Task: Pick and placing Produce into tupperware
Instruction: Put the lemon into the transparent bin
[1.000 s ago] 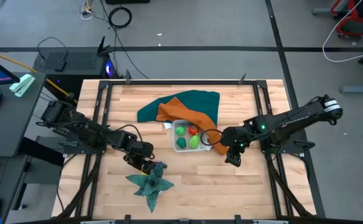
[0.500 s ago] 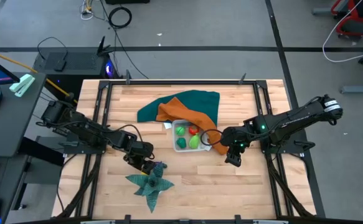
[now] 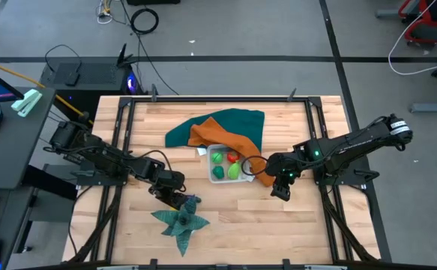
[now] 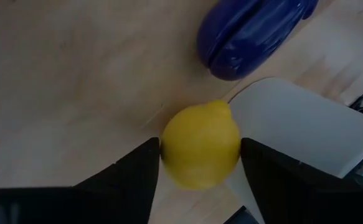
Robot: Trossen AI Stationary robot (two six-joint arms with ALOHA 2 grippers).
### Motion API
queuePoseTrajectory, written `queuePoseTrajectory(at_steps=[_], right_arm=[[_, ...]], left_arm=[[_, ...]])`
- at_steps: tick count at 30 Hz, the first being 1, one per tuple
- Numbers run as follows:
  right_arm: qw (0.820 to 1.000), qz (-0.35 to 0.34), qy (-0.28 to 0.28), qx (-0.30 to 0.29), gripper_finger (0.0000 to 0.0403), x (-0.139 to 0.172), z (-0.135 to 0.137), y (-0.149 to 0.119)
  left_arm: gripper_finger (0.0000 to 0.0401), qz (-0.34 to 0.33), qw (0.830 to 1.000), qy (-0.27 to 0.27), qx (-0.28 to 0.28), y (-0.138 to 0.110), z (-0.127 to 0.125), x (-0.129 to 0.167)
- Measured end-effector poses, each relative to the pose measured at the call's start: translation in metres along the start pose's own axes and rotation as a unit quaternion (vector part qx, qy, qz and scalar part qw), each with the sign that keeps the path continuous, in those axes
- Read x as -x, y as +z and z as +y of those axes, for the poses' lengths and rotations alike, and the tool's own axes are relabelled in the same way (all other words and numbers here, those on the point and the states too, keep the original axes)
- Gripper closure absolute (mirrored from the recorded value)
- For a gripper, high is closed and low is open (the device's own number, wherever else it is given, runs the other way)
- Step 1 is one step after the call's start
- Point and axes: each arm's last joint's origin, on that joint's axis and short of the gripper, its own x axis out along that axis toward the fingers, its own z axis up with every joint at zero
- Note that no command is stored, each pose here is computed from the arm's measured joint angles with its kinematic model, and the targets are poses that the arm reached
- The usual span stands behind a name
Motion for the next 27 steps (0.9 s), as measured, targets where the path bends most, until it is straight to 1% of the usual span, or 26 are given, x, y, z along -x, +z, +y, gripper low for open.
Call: queuePoseTrajectory(at_steps=[6,9,12,14,21,27], right_arm=[[1.0,-0.002,-0.002,0.0,0.0204,0.0,0.0,0.0],[1.0,-0.002,-0.002,0.0,0.0204,0.0,0.0,0.0],[1.0,-0.002,-0.002,0.001,0.0204,0.0,0.0,0.0],[1.0,-0.002,-0.002,0.003,0.0204,0.0,0.0,0.0],[1.0,-0.002,-0.003,0.004,0.0204,0.0,0.0,0.0],[1.0,-0.002,-0.003,0.004,0.0204,0.0,0.0,0.0]], left_arm=[[0.0196,-0.003,1.0,0.0,-0.003,0.0,0.0,0.0],[0.0197,-0.004,1.0,0.0,-0.005,0.0,0.0,0.0],[0.019,-0.01,1.0,0.001,-0.024,0.001,0.0,0.001],[0.0188,-0.018,0.999,0.001,-0.027,0.003,0.0,0.001],[0.0205,-0.033,0.999,0.001,-0.027,0.01,0.001,0.004],[0.0207,-0.037,0.999,0.002,-0.033,0.014,0.003,0.005]])
